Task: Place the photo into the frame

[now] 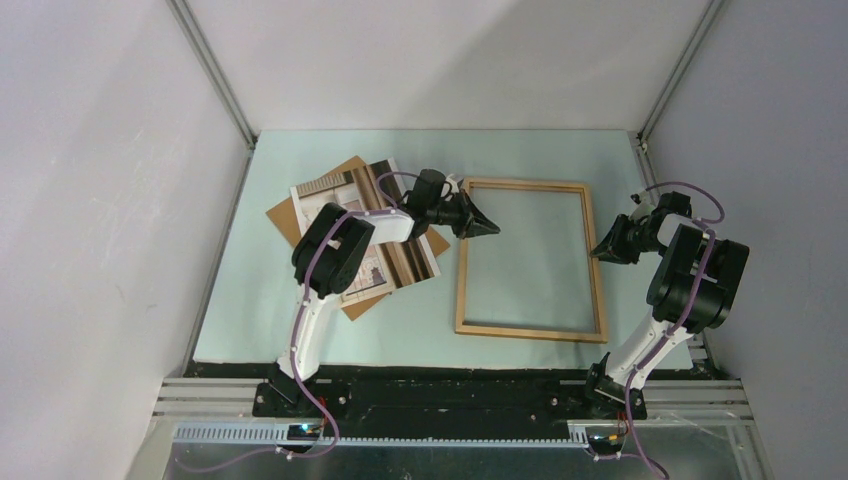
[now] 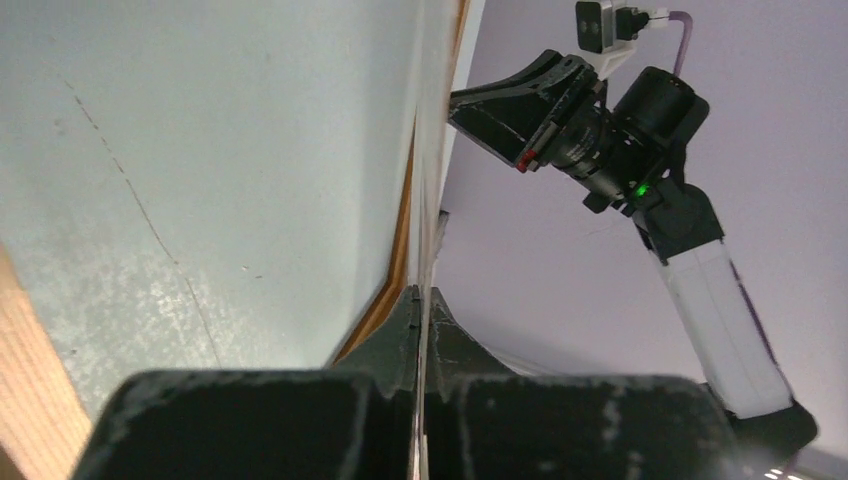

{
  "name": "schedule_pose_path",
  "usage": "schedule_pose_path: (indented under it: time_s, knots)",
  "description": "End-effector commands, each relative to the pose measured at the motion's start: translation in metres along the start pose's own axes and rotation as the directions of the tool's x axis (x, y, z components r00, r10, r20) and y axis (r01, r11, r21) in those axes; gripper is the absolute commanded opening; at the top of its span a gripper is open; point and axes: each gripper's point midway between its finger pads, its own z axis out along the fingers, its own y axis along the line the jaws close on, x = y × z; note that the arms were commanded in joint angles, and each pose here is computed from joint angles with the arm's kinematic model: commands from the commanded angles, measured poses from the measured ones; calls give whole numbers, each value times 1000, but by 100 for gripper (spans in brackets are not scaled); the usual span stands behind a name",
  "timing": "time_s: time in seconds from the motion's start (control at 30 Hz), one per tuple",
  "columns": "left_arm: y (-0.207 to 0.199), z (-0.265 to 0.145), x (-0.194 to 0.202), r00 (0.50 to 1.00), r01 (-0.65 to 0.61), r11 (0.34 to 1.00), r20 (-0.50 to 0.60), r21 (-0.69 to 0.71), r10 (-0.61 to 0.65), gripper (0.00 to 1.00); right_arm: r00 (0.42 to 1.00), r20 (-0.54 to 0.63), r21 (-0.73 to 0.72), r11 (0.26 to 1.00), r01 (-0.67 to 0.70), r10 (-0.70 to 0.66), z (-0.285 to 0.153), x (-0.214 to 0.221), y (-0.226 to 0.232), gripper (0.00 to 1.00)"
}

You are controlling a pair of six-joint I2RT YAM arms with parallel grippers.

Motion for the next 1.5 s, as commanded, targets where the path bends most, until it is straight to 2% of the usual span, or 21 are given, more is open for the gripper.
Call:
schedule_pose_path:
  time_s: [0.0, 0.33, 0.73, 1.2, 1.47]
  knots:
    - [-6, 11, 24, 993, -99, 995, -61, 5, 99, 2, 997, -62, -101, 994, -49, 43, 1, 12, 24, 23]
    - [11, 11, 12, 989, -145, 988, -44, -58, 143, 14, 997, -71, -100, 995, -25, 18, 2, 14, 30, 23]
    - [24, 7, 6, 986, -164, 980, -29, -109, 162, 18, 997, -74, -94, 996, 2, -9, 5, 15, 37, 23]
    - [18, -1, -1, 969, -246, 959, -12, -142, 246, 34, 997, -74, -94, 996, 7, -14, 7, 15, 37, 23]
    - [17, -4, -6, 960, -275, 946, 0, -169, 279, 38, 997, -73, -94, 996, 12, -19, 6, 15, 38, 24]
